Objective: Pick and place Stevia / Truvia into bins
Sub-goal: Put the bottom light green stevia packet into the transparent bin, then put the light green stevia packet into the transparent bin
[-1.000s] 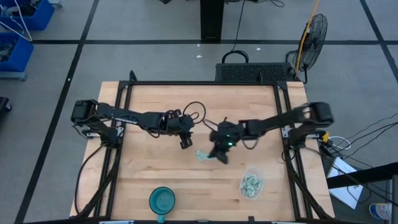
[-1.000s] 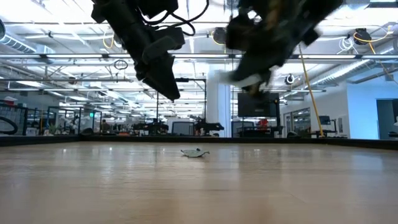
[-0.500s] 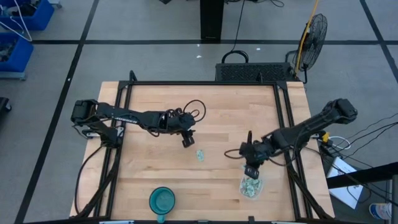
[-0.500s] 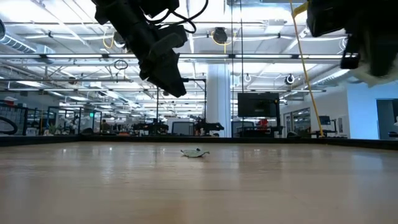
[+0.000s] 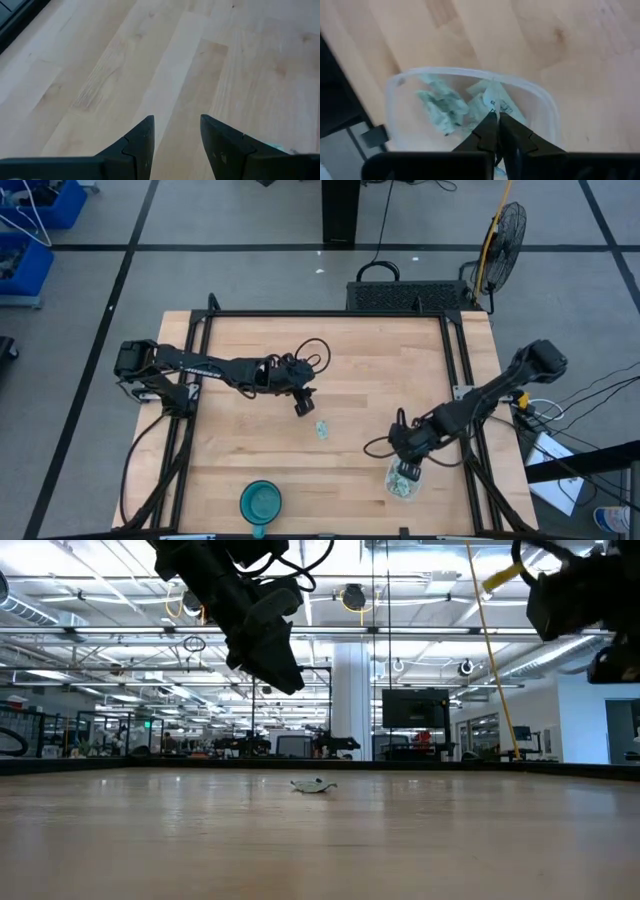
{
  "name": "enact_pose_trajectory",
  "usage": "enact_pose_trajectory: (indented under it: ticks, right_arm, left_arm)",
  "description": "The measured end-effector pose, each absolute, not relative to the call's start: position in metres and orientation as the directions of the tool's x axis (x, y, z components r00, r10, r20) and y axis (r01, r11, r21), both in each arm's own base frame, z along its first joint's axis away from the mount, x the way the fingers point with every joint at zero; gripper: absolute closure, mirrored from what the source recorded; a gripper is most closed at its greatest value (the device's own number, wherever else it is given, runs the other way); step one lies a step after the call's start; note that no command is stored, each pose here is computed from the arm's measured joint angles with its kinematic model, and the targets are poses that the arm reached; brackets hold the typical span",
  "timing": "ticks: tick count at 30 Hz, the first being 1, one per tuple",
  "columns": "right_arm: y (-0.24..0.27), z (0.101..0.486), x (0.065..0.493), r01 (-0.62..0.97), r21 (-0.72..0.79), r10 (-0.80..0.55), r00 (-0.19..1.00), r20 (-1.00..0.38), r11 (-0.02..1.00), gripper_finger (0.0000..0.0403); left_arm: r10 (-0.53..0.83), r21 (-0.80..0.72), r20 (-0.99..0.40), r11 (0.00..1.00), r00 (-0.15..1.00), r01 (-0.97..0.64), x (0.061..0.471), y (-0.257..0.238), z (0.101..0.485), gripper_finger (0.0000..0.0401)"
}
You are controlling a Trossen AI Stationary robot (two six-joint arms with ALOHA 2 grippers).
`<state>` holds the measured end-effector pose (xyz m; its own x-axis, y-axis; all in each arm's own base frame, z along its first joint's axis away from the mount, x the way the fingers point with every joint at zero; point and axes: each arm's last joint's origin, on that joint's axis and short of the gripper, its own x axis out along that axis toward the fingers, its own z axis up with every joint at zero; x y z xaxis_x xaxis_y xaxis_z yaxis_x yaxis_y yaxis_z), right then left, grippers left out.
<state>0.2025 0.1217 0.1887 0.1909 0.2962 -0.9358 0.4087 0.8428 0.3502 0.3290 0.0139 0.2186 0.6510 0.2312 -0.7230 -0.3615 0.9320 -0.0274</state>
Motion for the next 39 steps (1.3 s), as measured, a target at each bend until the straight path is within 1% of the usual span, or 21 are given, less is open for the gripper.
enact_pose_trajectory:
  ticks: [4, 8, 12, 14, 17, 19, 22, 25, 27, 29, 33, 39]
  right_arm:
    - [0.119, 0.184, 0.201, 0.417, 0.345, 0.305, 0.163, -0.938, 0.841, 0.0365]
    - [0.116, 0.188, 0.202, 0.419, 0.365, 0.314, 0.188, -0.931, 0.831, 0.0331]
    - [0.111, 0.196, 0.201, 0.422, 0.396, 0.329, 0.226, -0.917, 0.815, 0.0304]
    - [0.107, 0.201, 0.203, 0.423, 0.429, 0.343, 0.268, -0.9, 0.798, 0.0295]
    - [0.102, 0.21, 0.208, 0.396, 0.494, 0.367, 0.356, -0.859, 0.774, 0.0289]
    - [0.098, 0.217, 0.214, 0.352, 0.539, 0.383, 0.424, -0.821, 0.765, 0.0287]
    - [0.09, 0.225, 0.223, 0.252, 0.569, 0.387, 0.52, -0.762, 0.782, 0.0287]
    - [0.081, 0.23, 0.233, 0.194, 0.534, 0.315, 0.626, -0.713, 0.823, 0.029]
    - [0.074, 0.234, 0.239, 0.183, 0.495, 0.247, 0.692, -0.678, 0.849, 0.0292]
    - [0.067, 0.237, 0.244, 0.194, 0.462, 0.181, 0.738, -0.65, 0.865, 0.0292]
    - [0.055, 0.24, 0.25, 0.241, 0.442, 0.096, 0.783, -0.615, 0.864, 0.0291]
    - [0.046, 0.239, 0.251, 0.274, 0.44, 0.07, 0.78, -0.622, 0.855, 0.0293]
  left_arm:
    - [0.223, -0.035, -0.724, 0.933, 0.652, -0.358, 0.329, 0.014, 0.219, 0.0235]
    - [0.215, -0.042, -0.726, 0.934, 0.653, -0.354, 0.329, 0.013, 0.218, 0.0235]
    - [0.144, -0.137, -0.735, 0.925, 0.662, -0.354, 0.329, 0.011, 0.218, 0.0235]
    - [0.092, -0.186, -0.742, 0.923, 0.664, -0.335, 0.33, 0.009, 0.217, 0.0235]
    - [0.03, -0.215, -0.759, 0.932, 0.65, -0.293, 0.332, 0.005, 0.21, 0.0235]
    - [-0.006, -0.218, -0.77, 0.942, 0.638, -0.254, 0.335, 0.002, 0.203, 0.0235]
    - [-0.058, -0.233, -0.797, 0.948, 0.602, -0.218, 0.339, -0.004, 0.188, 0.0235]
    - [-0.125, -0.282, -0.813, 0.939, 0.569, -0.197, 0.347, -0.009, 0.168, 0.0235]
    - [-0.159, -0.304, -0.821, 0.935, 0.549, -0.184, 0.351, -0.012, 0.156, 0.0235]
    - [-0.164, -0.299, -0.819, 0.94, 0.55, -0.165, 0.356, -0.015, 0.145, 0.0235]
    - [-0.163, -0.292, -0.831, 0.942, 0.532, -0.168, 0.36, -0.014, 0.13, 0.0236]
    - [-0.184, -0.307, -0.835, 0.938, 0.519, -0.16, 0.361, -0.013, 0.124, 0.0236]
